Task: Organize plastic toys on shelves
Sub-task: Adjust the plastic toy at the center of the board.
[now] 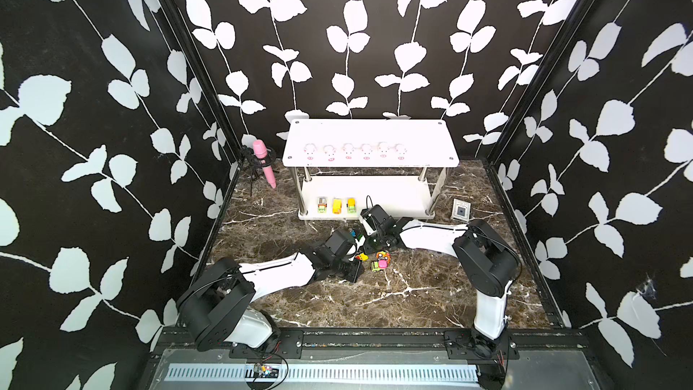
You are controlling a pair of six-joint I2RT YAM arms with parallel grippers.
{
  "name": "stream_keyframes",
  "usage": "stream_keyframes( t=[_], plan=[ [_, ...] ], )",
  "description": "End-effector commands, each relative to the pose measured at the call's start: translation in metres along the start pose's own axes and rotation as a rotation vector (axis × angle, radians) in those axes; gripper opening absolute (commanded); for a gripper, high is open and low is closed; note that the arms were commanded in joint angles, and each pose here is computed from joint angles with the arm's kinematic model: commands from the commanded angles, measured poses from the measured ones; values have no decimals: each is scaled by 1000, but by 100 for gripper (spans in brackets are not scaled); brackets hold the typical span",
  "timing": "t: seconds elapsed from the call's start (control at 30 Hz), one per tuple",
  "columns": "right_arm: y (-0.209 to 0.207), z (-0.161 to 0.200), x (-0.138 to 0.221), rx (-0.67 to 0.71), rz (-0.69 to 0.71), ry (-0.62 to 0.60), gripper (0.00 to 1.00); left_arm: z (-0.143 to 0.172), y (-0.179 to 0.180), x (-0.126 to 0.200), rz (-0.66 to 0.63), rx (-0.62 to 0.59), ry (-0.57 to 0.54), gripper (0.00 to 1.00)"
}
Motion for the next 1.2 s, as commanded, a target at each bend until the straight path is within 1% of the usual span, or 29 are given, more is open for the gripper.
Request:
stream_keyframes(
  t=[0.0,0.13,0.27,0.37,0.53,0.63,0.73,0.87,1.03,1.17],
  plan=[
    [15,19,5,79,-8,76,22,20,19,-10,-139,36,129,16],
    [18,27,10,114,11,89,22,23,30,-10,-241,21,191,12],
    [20,34,10,127,9,118,22,24,36,-9,-290,13,225,8],
    [19,39,10,125,20,129,21,23,39,-7,-324,8,233,8],
    [19,45,13,114,10,135,22,13,35,0,-310,-12,204,9],
    [18,44,14,99,9,119,21,4,28,11,-279,-24,150,15],
    [23,44,14,82,-43,112,21,-1,25,23,-271,-26,97,20],
    [26,40,14,59,-64,92,21,3,23,33,-262,-9,62,22],
    [26,42,13,40,-67,94,21,19,33,34,-318,70,82,19],
    [30,48,11,47,-74,107,21,23,33,30,-293,110,63,22]
  ],
)
Point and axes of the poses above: each gripper's point midway between its finger pads, its own x axis back along the fingers, its own y axis along the line the jaws close on, z = x × y, the point moved 6 cm from there along x, back along the fingers, and after that the axes turned 15 degrees about -x, right-handed, at the moved point
